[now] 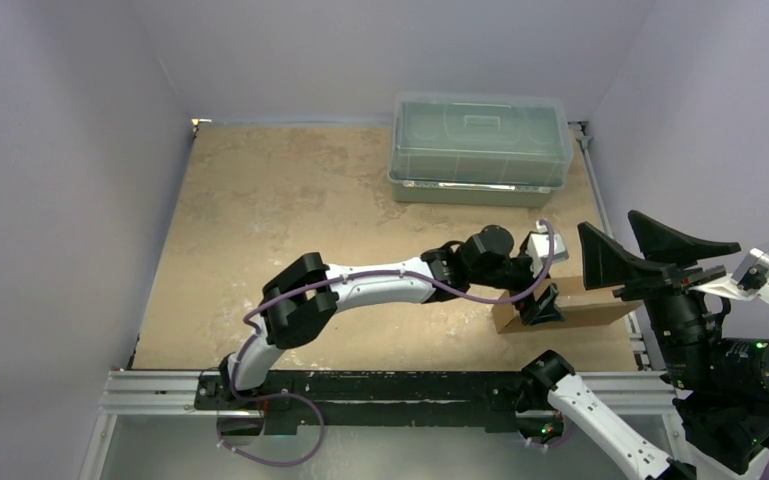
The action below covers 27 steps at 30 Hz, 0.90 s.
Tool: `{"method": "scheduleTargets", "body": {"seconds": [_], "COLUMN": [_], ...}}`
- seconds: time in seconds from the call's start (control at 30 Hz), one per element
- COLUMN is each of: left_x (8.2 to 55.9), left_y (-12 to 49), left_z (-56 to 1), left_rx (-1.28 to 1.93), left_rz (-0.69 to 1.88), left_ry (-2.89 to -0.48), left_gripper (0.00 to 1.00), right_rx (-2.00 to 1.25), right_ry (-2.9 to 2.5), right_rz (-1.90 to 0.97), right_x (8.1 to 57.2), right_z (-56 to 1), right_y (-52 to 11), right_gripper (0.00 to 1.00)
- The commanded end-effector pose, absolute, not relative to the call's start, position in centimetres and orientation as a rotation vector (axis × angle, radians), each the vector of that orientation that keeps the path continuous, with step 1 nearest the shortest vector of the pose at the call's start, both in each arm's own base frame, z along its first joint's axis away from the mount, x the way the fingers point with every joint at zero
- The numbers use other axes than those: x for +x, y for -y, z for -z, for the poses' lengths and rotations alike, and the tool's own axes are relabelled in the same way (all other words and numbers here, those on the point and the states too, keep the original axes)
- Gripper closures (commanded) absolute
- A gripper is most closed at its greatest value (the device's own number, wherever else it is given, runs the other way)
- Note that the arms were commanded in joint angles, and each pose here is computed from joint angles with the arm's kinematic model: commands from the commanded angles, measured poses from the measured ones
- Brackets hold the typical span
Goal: Unpack the express box
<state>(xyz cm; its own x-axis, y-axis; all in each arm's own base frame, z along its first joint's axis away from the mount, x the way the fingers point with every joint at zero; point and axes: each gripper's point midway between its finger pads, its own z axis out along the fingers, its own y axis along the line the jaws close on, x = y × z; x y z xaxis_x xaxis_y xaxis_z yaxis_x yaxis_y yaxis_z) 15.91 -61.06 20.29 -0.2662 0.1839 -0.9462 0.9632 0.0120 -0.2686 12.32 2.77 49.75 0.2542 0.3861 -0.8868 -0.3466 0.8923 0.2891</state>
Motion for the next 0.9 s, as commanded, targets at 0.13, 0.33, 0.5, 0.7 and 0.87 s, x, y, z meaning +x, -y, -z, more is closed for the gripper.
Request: {"method": "scheduleTargets", "body": {"seconds": [0.13, 0.33, 0.5, 0.7, 0.87], "left_x": [15.6, 16.8, 17.3, 16.6, 16.1], "left_y": [61.9, 62.1, 62.1, 61.9, 60.8], "left_z": [-23.3, -21.9, -21.9, -22.7, -24.0], "left_rx": [1.201, 1.195, 1.187, 1.199, 1.206], "left_rz": [1.231, 1.07, 1.041, 1.075, 1.085], "left_ry": [-1.455, -1.491, -1.51, -1.509, -1.515], "left_gripper": [0.01, 0.02, 0.18, 0.37, 0.48], "right_rx": [0.038, 0.038, 0.041, 0.046, 0.046], "right_ry": [-1.172, -1.17, -1.167, -1.167, -1.171], "right_rz": [-0.512, -0.516, -0.522, -0.522, -0.525], "right_x": [11.1, 11.0, 10.9, 10.9, 11.1], "right_z": [-50.8, -50.8, -50.8, -50.8, -50.7], "right_y": [-2.1, -2.1, -2.0, -2.0, -2.2], "right_gripper": [0.01, 0.01, 0.01, 0.01, 0.01]}}
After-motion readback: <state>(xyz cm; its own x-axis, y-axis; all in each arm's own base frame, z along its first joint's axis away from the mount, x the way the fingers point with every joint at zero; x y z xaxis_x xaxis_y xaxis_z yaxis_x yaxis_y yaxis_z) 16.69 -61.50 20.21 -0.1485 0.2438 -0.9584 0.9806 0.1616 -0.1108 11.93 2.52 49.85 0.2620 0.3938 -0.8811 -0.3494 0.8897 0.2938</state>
